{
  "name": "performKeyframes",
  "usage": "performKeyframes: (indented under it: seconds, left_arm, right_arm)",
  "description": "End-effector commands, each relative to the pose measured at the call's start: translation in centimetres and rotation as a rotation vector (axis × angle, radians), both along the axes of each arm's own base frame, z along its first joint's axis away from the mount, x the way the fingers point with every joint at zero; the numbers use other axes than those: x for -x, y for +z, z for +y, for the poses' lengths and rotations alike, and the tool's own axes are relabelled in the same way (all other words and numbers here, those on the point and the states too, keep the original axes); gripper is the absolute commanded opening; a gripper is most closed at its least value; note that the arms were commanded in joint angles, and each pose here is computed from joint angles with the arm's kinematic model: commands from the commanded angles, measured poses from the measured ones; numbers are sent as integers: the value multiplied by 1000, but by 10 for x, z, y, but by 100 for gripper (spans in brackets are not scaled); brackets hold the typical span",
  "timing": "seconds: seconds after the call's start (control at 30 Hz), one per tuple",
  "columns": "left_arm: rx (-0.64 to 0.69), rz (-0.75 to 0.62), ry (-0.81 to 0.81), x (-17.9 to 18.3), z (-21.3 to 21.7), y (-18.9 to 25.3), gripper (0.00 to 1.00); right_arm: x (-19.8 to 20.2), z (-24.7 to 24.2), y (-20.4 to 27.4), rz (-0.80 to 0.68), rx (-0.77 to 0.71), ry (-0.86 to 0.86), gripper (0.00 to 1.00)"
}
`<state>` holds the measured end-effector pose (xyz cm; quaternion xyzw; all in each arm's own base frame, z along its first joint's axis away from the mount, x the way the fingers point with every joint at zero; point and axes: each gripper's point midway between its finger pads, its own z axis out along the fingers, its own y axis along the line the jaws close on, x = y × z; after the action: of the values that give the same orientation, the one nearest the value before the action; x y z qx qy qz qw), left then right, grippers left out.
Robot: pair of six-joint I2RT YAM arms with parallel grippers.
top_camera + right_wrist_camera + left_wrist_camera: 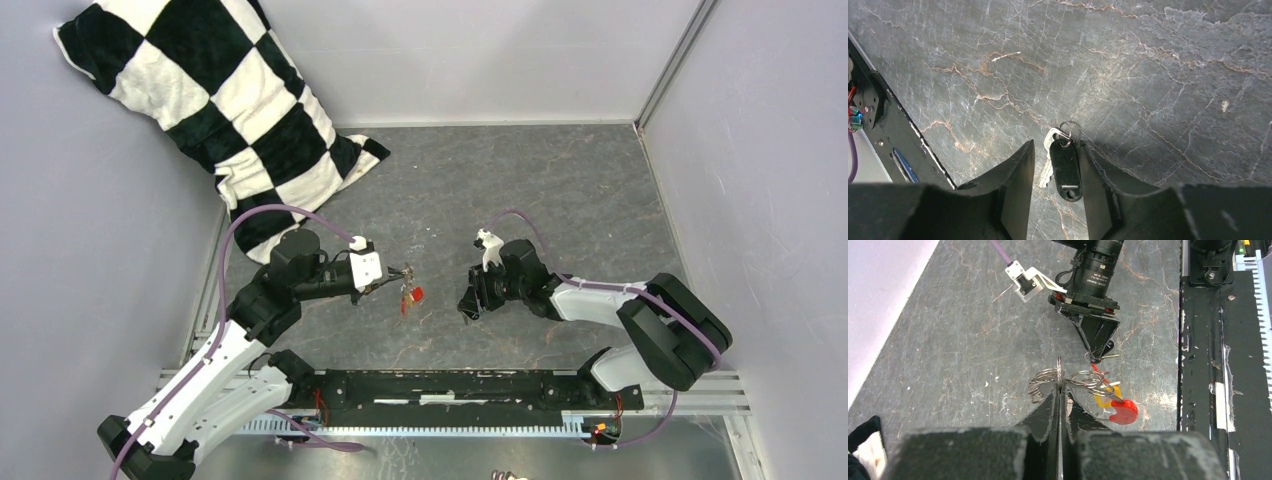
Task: Put the keys on the keyring
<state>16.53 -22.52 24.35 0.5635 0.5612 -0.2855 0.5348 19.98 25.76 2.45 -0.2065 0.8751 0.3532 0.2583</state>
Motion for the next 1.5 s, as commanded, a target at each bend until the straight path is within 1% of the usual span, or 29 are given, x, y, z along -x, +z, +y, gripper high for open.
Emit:
performKeyframes:
  seconds: [0.0,0.23,0.47,0.67,0.77,0.9,1.3,1.37,1.47]
  left_arm:
    - [59,-38,-15,2,-4,25,2]
    - [58,-47,-9,2,-2,25,2]
    - [58,-53,-3,3,-1,24,2]
    - [58,-55,0,2,0,24,2]
    - [54,-56,1,2,1,23,2]
    - [55,-59,2,3,1,24,2]
    - [45,-72,8,4,5,21,2]
    - [43,-71,10,5,5,20,2]
    - [43,-77,10,5,6,20,2]
  right_arm:
    - [-2,1,-3,-13,-11,-32,41]
    - [-5,3,-2,-27,1,-46,31]
    - [-12,2,-1,-71,60,-65,21]
    - [-20,6,8,-123,103,-89,22]
    - [-23,6,11,-147,136,-102,26]
    - [-22,8,10,-159,160,-95,27]
    - [-17,19,9,-157,143,-70,27]
    - [-17,21,10,-158,141,-67,26]
    - [-17,23,10,-162,141,-63,20]
